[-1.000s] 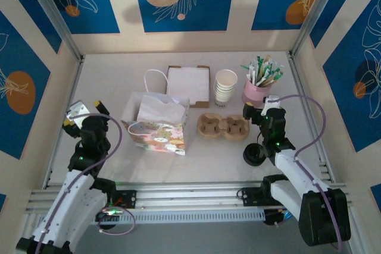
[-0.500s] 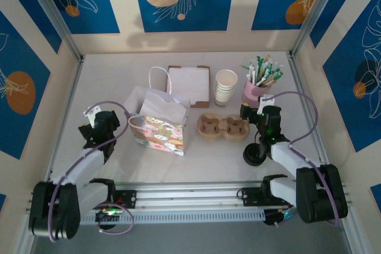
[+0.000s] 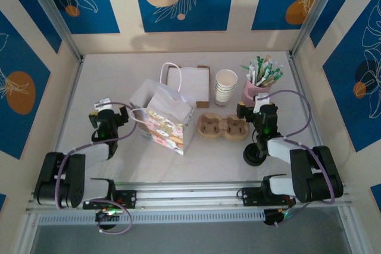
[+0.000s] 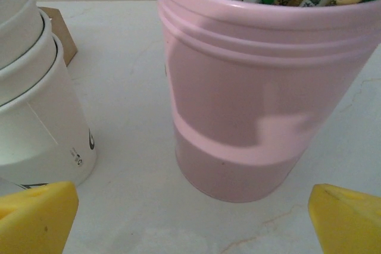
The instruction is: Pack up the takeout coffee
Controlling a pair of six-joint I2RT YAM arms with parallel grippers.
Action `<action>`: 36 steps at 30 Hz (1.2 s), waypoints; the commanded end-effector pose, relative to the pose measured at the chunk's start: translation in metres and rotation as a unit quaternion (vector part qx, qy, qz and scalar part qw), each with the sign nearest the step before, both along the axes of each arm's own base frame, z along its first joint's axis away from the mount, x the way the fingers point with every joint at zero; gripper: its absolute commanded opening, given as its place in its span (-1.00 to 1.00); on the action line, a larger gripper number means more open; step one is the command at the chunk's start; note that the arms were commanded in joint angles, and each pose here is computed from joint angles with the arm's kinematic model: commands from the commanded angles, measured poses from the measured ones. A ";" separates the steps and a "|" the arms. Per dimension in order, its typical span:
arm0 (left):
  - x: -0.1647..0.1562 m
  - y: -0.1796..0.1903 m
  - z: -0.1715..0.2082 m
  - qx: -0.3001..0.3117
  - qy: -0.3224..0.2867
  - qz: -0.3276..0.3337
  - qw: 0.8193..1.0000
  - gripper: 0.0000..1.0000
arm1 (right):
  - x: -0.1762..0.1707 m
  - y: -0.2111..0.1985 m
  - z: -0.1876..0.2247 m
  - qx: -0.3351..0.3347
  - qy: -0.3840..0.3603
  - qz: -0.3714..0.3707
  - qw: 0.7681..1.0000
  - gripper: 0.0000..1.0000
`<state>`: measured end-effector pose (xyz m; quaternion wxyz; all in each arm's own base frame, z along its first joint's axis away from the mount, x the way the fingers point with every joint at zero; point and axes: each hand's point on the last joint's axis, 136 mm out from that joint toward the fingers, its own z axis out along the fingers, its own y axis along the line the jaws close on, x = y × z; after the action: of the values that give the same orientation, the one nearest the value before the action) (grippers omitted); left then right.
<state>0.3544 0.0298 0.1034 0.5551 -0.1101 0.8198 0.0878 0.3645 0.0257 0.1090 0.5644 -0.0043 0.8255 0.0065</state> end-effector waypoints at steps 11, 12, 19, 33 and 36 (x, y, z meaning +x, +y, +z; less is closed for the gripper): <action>0.019 -0.026 0.001 0.021 -0.083 -0.101 0.991 1.00 | 0.022 0.012 0.002 -0.009 -0.034 0.027 0.999 0.98; 0.020 -0.024 0.001 0.025 -0.093 -0.096 0.991 1.00 | 0.023 0.012 0.002 -0.010 -0.036 0.026 0.999 0.98; 0.033 -0.034 -0.007 0.021 -0.048 -0.126 0.991 1.00 | 0.026 0.008 -0.001 0.004 -0.024 0.025 0.999 0.99; 0.038 -0.035 -0.010 0.022 -0.029 -0.128 0.991 1.00 | 0.031 -0.017 -0.015 0.041 -0.002 -0.025 0.999 0.99; 0.038 -0.035 -0.009 0.022 -0.029 -0.128 0.991 1.00 | 0.031 -0.017 -0.015 0.042 -0.003 -0.024 0.999 0.99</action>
<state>0.3893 -0.0064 0.0858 0.5795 -0.0024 0.8145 0.0296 0.3886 0.0122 0.0828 0.5521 0.0270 0.8329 0.0267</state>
